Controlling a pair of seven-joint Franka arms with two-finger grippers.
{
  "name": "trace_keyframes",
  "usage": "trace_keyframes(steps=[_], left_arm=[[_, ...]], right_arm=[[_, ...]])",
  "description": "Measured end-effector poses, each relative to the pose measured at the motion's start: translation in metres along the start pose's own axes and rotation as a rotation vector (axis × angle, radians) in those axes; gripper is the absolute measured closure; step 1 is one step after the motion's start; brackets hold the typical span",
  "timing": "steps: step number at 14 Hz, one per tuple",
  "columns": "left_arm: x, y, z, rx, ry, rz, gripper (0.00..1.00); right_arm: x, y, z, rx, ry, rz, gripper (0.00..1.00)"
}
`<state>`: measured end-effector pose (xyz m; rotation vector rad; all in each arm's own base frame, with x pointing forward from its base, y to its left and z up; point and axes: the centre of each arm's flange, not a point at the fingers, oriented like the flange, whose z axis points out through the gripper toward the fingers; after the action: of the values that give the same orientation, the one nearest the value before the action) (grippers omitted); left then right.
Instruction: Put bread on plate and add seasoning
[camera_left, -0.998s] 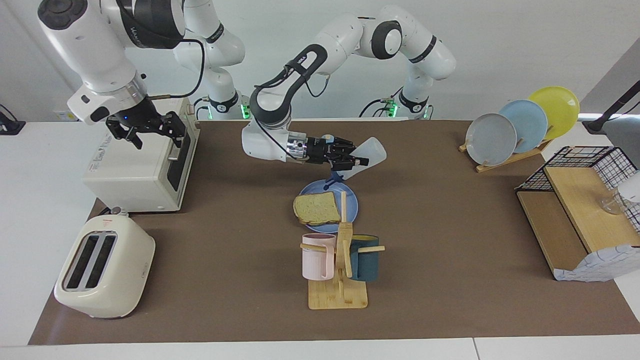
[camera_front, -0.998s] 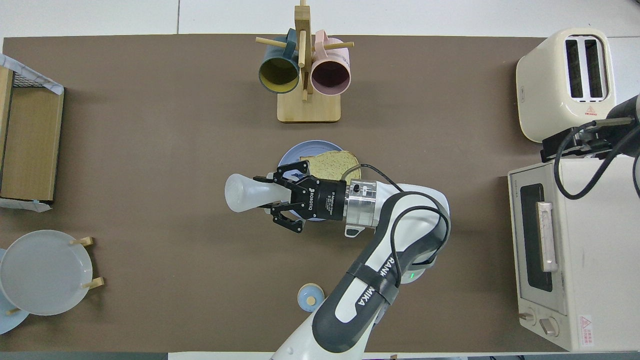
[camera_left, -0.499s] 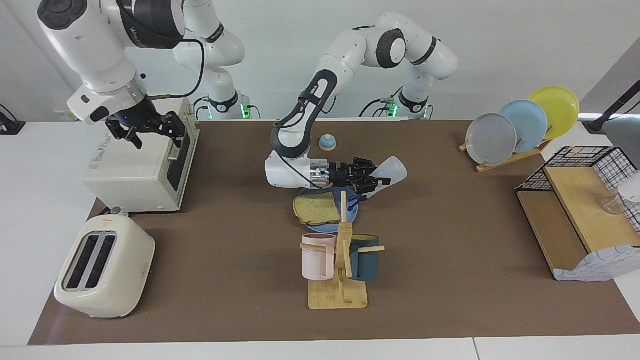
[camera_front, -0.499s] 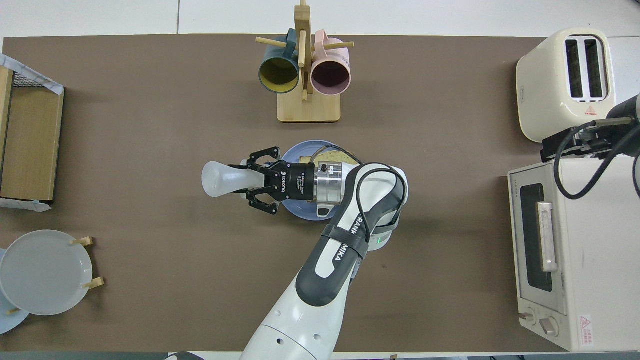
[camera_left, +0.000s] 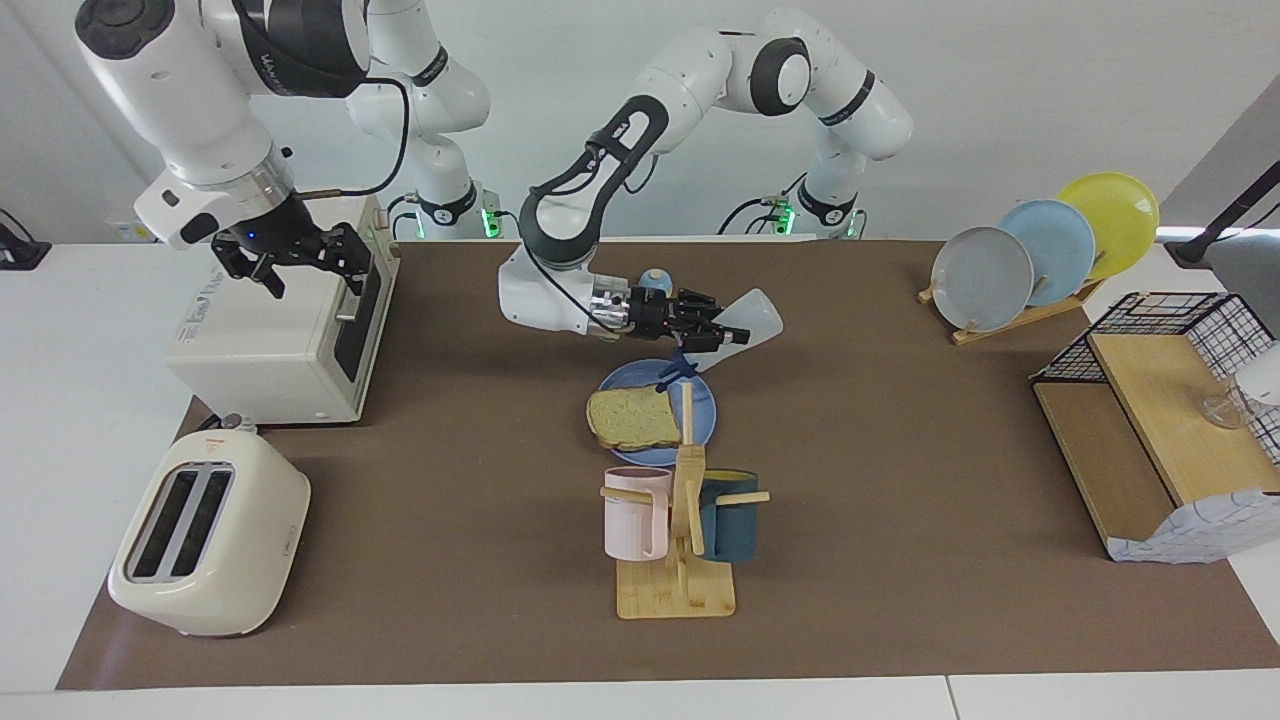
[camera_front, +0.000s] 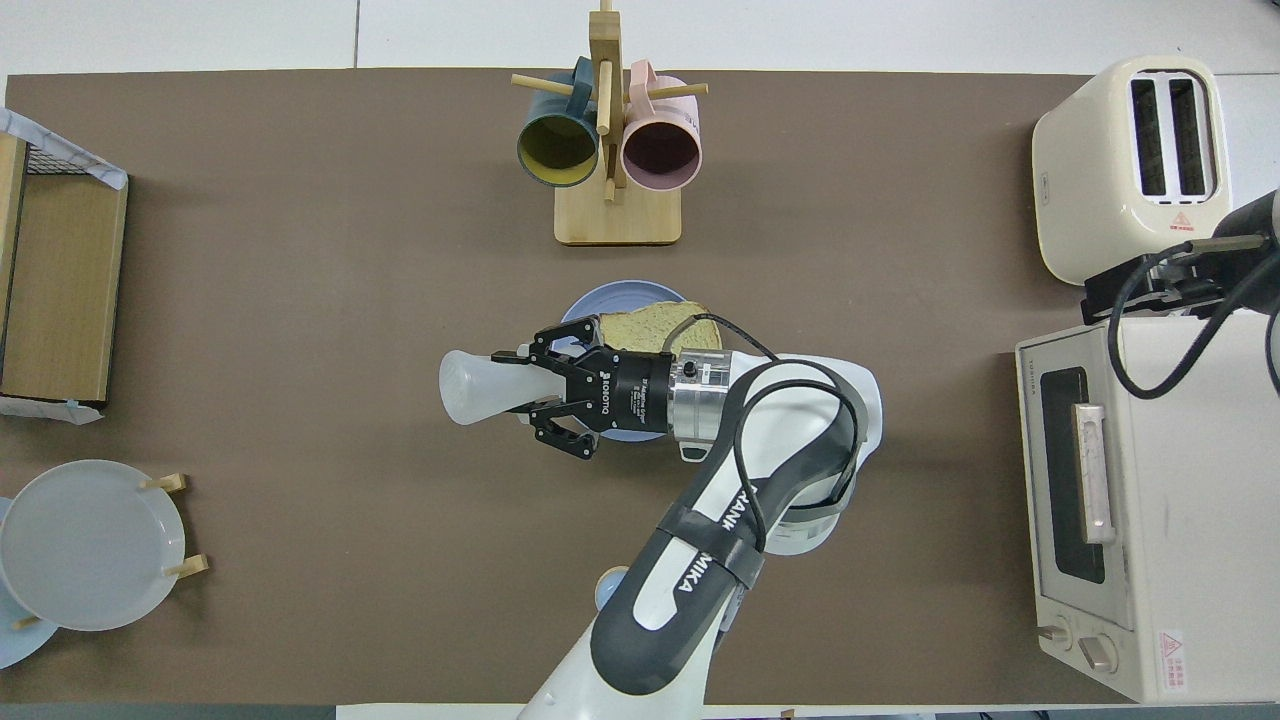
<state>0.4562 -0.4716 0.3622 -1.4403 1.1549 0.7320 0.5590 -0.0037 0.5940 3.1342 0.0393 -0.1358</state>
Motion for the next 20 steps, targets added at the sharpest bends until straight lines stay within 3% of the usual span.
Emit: trace_keyframes(steps=[4, 9, 11, 14, 20], left_arm=[[-0.068, -0.063, 0.041, -0.157, 0.2, -0.074, 0.53], [-0.187, -0.138, 0.139, -0.402, 0.57, -0.249, 0.53], [-0.217, -0.155, 0.179, -0.489, 0.719, -0.35, 0.53], [-0.232, -0.163, 0.219, -0.566, 0.877, -0.519, 0.53], [-0.22, -0.168, 0.281, -0.712, 1.152, -0.877, 0.53]], right_arm=[[0.0, 0.0, 0.0, 0.0, 0.0, 0.0, 0.0], [0.0, 0.0, 0.0, 0.0, 0.0, 0.0, 0.0], [0.0, 0.0, 0.0, 0.0, 0.0, 0.0, 0.0], [0.0, 0.0, 0.0, 0.0, 0.0, 0.0, 0.0], [0.0, 0.0, 0.0, 0.0, 0.0, 0.0, 0.0]])
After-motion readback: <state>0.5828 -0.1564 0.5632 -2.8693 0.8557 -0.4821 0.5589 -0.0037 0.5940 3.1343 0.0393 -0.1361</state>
